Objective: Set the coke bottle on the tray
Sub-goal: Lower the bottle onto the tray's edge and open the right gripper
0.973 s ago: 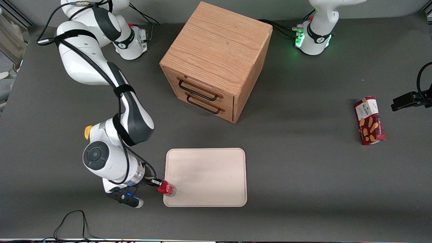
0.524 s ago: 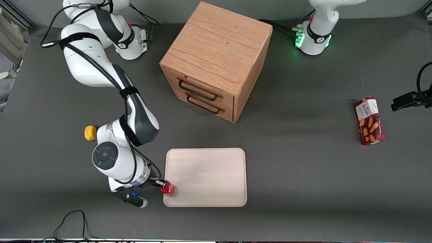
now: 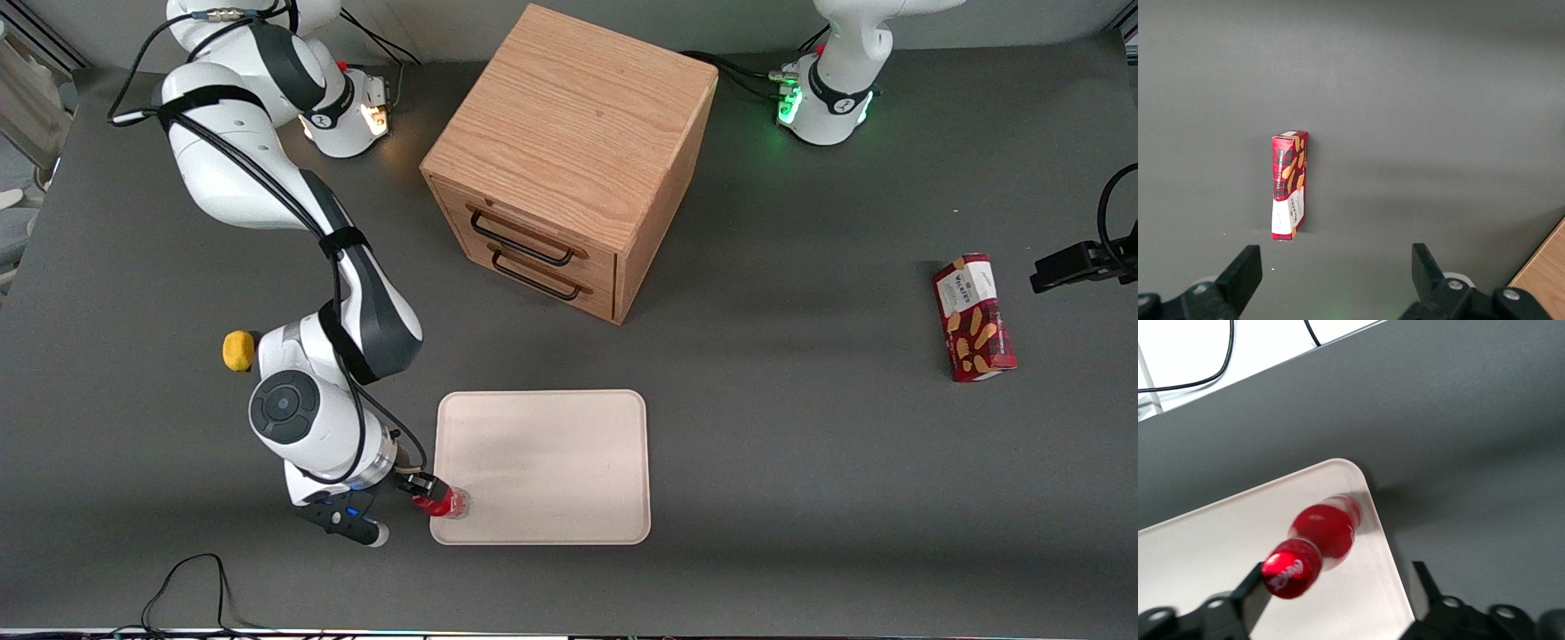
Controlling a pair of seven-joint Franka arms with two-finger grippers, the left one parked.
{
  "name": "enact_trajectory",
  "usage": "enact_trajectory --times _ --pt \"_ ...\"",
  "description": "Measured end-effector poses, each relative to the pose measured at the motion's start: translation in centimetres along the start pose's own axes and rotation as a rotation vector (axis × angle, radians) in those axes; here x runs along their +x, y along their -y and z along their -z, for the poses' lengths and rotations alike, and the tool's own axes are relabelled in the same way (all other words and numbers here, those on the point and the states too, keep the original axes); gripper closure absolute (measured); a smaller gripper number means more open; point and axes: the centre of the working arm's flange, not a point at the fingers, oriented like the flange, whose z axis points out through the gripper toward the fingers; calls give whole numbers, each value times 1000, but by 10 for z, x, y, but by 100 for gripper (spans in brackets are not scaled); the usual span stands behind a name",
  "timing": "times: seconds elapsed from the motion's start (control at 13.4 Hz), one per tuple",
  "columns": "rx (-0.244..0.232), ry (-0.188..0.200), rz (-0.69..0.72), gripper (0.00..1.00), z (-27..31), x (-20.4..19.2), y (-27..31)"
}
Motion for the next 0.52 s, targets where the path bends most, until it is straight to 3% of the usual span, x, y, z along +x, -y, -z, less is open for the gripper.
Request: enact_trajectory --times 0.52 --pt "-2 0 2 0 0 -1 0"
